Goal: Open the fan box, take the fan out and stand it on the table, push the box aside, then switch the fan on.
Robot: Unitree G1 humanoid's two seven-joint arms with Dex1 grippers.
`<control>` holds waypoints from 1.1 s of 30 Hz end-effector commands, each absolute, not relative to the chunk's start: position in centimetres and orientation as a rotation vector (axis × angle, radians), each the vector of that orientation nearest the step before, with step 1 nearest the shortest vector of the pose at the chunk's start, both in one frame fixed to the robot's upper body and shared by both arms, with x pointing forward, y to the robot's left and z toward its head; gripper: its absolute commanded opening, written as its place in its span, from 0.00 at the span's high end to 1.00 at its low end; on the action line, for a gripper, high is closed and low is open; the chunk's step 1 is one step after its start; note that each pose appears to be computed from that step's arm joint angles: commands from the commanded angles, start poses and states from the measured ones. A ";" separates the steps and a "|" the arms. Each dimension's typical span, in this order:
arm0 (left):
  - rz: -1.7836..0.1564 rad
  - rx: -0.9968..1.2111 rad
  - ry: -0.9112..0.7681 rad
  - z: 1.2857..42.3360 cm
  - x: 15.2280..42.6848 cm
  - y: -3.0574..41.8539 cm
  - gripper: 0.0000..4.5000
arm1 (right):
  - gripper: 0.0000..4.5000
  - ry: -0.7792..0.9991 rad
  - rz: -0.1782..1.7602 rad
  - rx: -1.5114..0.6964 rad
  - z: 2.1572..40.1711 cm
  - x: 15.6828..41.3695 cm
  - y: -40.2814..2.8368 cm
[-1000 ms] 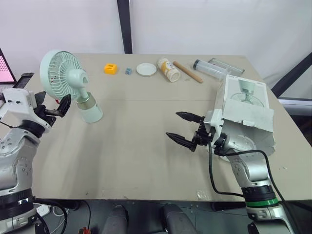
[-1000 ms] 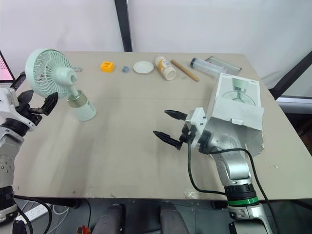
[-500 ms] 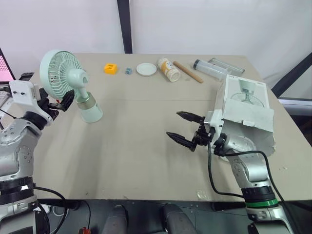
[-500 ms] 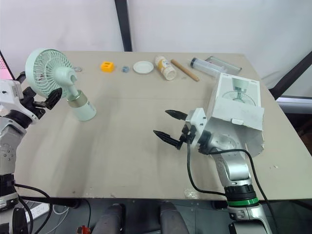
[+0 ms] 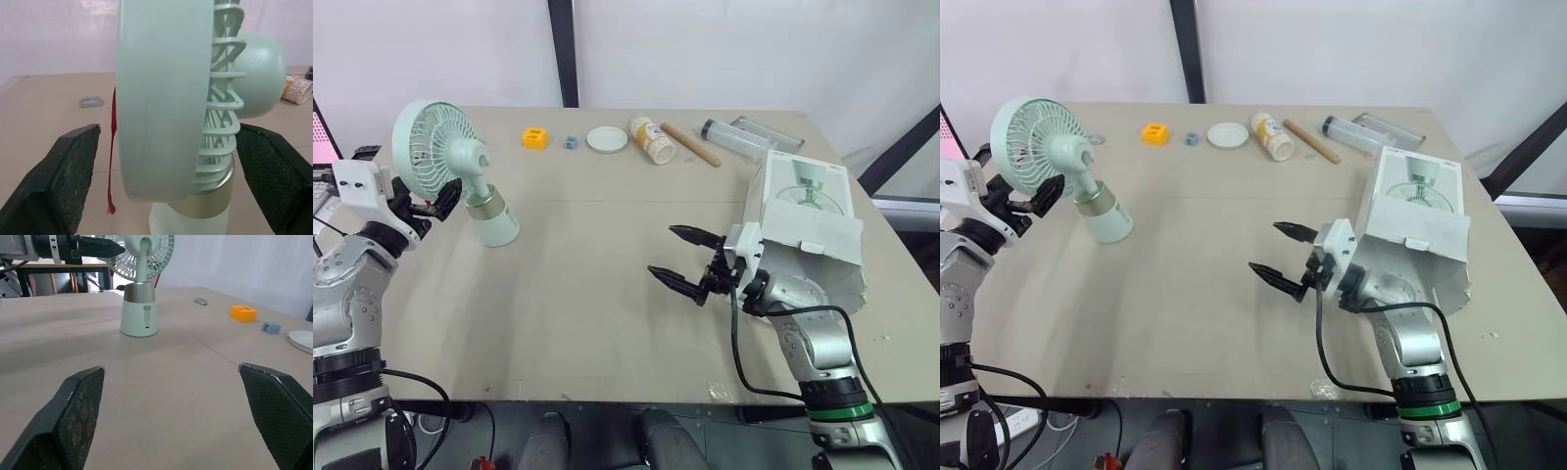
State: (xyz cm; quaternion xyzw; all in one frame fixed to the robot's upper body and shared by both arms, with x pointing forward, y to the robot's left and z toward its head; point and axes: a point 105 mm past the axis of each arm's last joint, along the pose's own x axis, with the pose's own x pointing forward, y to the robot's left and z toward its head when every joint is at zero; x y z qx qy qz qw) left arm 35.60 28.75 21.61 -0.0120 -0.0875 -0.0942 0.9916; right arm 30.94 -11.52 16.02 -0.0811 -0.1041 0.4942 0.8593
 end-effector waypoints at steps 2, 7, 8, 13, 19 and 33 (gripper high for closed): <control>-0.210 -0.034 -0.234 23.3 35.0 28.8 0.00 | 0.00 -0.282 1.044 -0.175 17.4 30.4 -11.2; -0.227 -0.044 -0.235 23.3 34.9 28.8 0.00 | 0.00 -0.333 1.052 -0.113 18.7 30.2 -11.1; -0.229 -0.047 -0.234 23.3 34.9 28.8 0.00 | 0.00 -0.340 1.051 -0.107 19.0 30.3 -11.1; -0.244 -0.058 -0.226 23.1 35.0 28.6 0.06 | 0.00 -0.361 1.058 -0.147 19.2 30.3 -11.1; -0.254 -0.067 -0.230 23.2 35.0 28.5 0.47 | 0.00 -0.355 1.056 -0.171 18.8 30.3 -11.2; -0.405 -0.037 -0.292 24.8 35.1 24.4 0.58 | 0.00 -0.310 1.063 -0.194 18.8 30.4 -10.3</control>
